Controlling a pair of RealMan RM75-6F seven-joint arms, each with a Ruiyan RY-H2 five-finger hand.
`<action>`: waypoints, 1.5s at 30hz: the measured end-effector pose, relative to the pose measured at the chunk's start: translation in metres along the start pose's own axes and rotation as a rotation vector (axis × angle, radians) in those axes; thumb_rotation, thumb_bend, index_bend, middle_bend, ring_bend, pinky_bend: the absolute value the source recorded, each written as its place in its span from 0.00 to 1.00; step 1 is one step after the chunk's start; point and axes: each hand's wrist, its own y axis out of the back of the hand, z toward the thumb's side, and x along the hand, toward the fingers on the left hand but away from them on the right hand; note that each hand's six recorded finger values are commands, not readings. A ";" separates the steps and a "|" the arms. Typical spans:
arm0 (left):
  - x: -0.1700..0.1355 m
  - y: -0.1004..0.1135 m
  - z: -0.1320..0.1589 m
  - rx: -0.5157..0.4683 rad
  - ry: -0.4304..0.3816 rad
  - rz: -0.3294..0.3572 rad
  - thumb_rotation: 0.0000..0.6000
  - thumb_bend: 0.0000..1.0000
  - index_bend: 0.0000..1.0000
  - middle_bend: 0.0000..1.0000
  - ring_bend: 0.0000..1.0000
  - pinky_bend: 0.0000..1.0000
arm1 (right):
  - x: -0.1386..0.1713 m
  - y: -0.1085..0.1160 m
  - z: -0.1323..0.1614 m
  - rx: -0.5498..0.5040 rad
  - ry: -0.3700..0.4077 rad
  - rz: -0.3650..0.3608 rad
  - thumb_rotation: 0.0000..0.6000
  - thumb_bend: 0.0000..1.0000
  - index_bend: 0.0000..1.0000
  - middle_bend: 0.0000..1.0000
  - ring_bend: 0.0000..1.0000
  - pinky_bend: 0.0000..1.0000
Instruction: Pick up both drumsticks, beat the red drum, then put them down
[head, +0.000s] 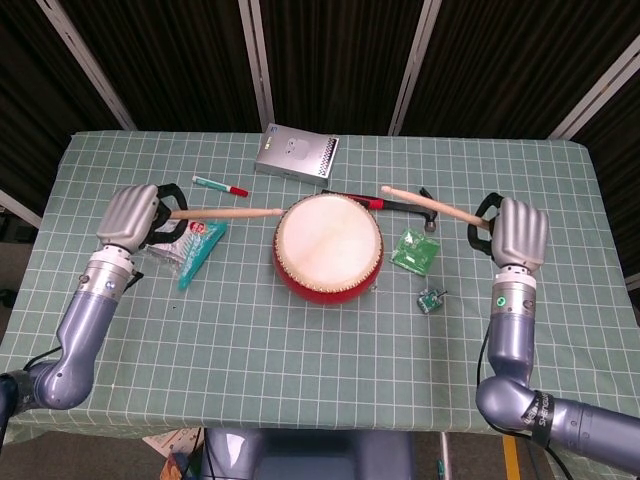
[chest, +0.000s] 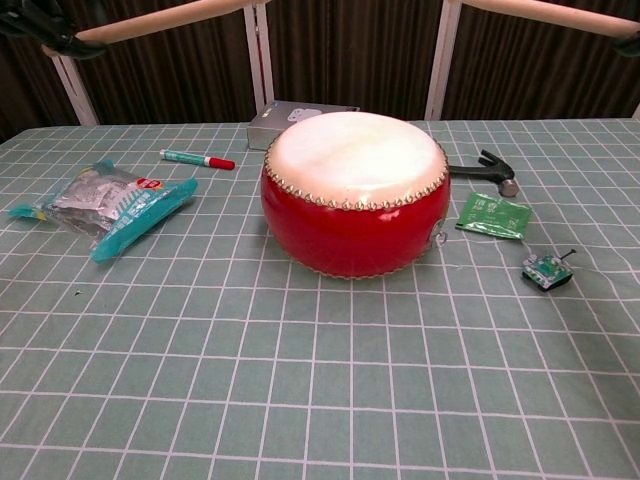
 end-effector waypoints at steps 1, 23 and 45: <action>0.002 -0.002 0.004 -0.001 -0.004 0.000 1.00 0.59 0.79 1.00 1.00 1.00 | -0.001 0.002 -0.003 -0.003 -0.004 -0.001 1.00 0.52 0.93 1.00 1.00 1.00; 0.043 -0.027 0.081 -0.022 -0.083 0.076 1.00 0.59 0.79 1.00 1.00 1.00 | -0.021 0.019 -0.047 -0.026 -0.057 -0.022 1.00 0.52 0.93 1.00 1.00 1.00; 0.072 -0.087 0.074 0.647 0.221 -0.401 1.00 0.59 0.80 1.00 1.00 1.00 | -0.017 0.017 -0.069 -0.005 -0.091 -0.006 1.00 0.51 0.93 1.00 1.00 1.00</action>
